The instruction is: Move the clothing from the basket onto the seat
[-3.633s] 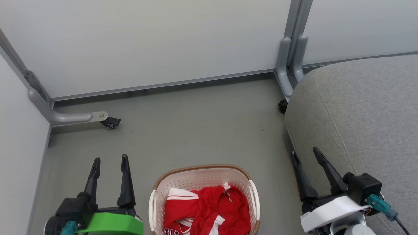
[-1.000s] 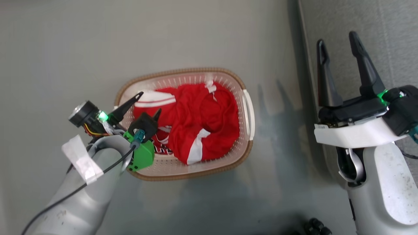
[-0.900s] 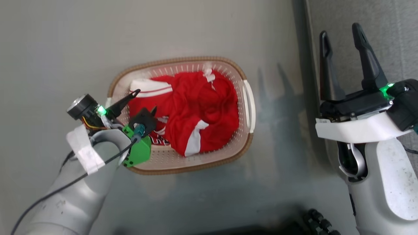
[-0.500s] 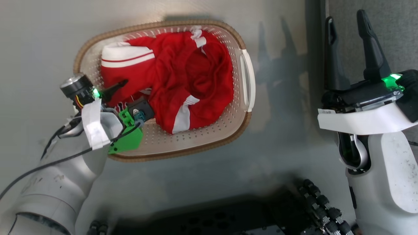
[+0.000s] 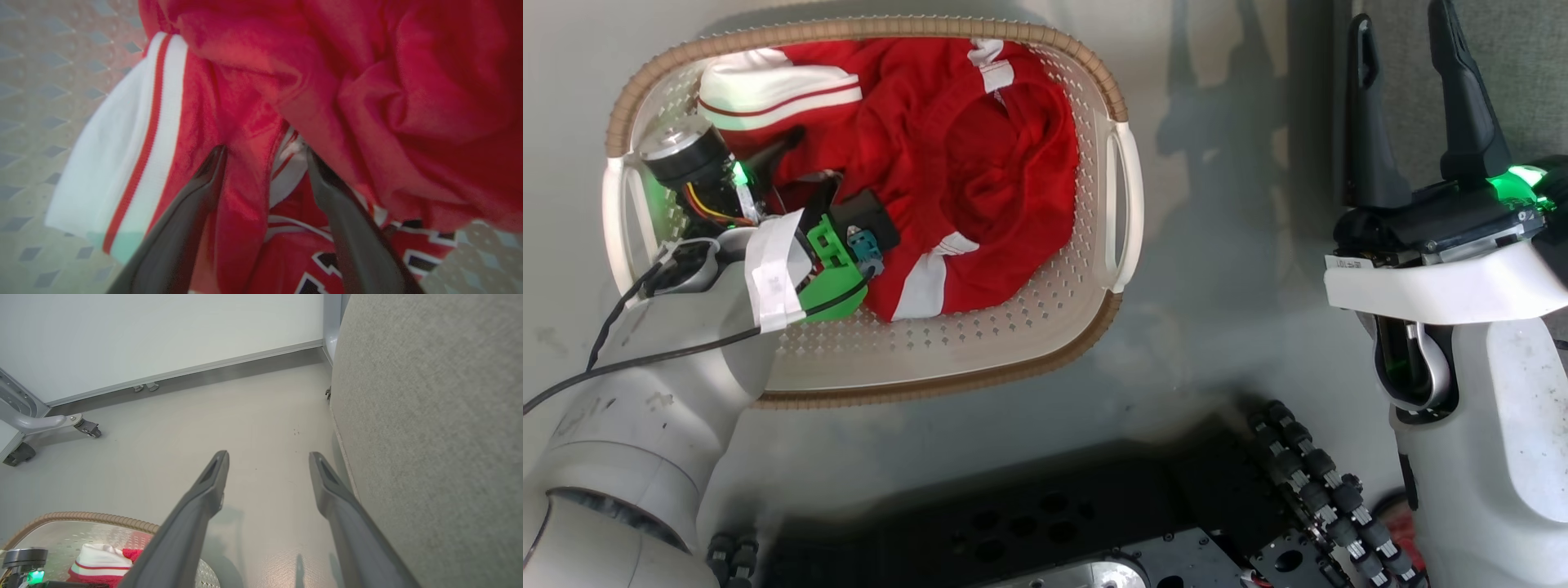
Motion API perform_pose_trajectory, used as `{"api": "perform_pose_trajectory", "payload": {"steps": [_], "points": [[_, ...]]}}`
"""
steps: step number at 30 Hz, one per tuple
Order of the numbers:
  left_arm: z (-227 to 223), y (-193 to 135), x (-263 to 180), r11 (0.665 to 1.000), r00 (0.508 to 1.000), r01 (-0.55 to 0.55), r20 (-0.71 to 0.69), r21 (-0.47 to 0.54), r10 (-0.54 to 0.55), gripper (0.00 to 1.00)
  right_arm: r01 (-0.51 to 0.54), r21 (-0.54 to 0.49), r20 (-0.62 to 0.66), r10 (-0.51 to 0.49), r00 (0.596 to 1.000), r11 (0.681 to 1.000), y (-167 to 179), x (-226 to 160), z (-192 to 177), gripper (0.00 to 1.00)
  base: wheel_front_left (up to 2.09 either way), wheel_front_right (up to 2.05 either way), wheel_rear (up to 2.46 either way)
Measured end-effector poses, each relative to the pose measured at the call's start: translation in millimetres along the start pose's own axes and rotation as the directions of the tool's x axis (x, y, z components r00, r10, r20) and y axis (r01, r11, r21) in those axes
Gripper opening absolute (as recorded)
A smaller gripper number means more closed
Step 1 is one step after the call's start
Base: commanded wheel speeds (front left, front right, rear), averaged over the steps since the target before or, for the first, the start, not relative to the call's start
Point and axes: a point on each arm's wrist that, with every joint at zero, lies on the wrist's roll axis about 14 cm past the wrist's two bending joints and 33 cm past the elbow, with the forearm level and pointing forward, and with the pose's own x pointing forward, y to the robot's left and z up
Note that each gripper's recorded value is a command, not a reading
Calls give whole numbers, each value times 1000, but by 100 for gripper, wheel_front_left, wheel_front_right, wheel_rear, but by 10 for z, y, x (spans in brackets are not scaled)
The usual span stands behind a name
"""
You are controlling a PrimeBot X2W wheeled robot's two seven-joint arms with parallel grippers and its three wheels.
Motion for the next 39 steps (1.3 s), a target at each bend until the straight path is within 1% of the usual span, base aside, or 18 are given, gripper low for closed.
{"api": "perform_pose_trajectory", "payload": {"steps": [5,10,11,12,13,18,22,28,32,36,39], "points": [[-30,20,43,1000,1000,-25,-3,2,26,100,-2,6,-15,2,1000,1000,3,17,-94,100,0,0,0],[-61,18,50,999,999,-33,-18,-17,33,100,-11,16,-16,11,1000,1000,36,43,-120,100,0,0,0],[-69,13,52,999,999,-31,-22,-17,31,67,-12,19,-17,12,1000,1000,39,43,-126,100,0,0,0],[-75,7,55,999,999,-29,-24,-17,29,41,-13,19,-19,14,1000,1000,44,43,-133,100,0,0,0],[-81,-2,61,1000,999,-23,-28,-17,23,0,-14,21,-20,14,1000,1000,45,42,-136,100,0,0,0],[-58,-7,62,1000,999,-16,-28,-23,15,0,-12,23,-20,12,1000,1000,42,38,-128,100,0,0,0],[38,40,6,999,1000,-30,-6,-45,29,0,-13,23,-16,13,1000,1000,55,26,-70,100,0,0,0],[250,-27,-201,995,998,-45,48,-93,50,0,-27,17,17,26,1000,999,131,-30,170,100,0,0,0],[399,-75,-414,988,994,-63,81,-143,75,0,-38,9,42,38,998,999,203,-115,376,100,0,0,0],[582,-67,-683,969,985,-110,109,-222,137,0,-43,-4,56,43,998,999,269,-281,567,100,0,0,0],[812,-14,-899,946,966,-148,161,-288,200,0,-54,-14,60,55,997,998,347,-424,682,100,0,0,0]]}}
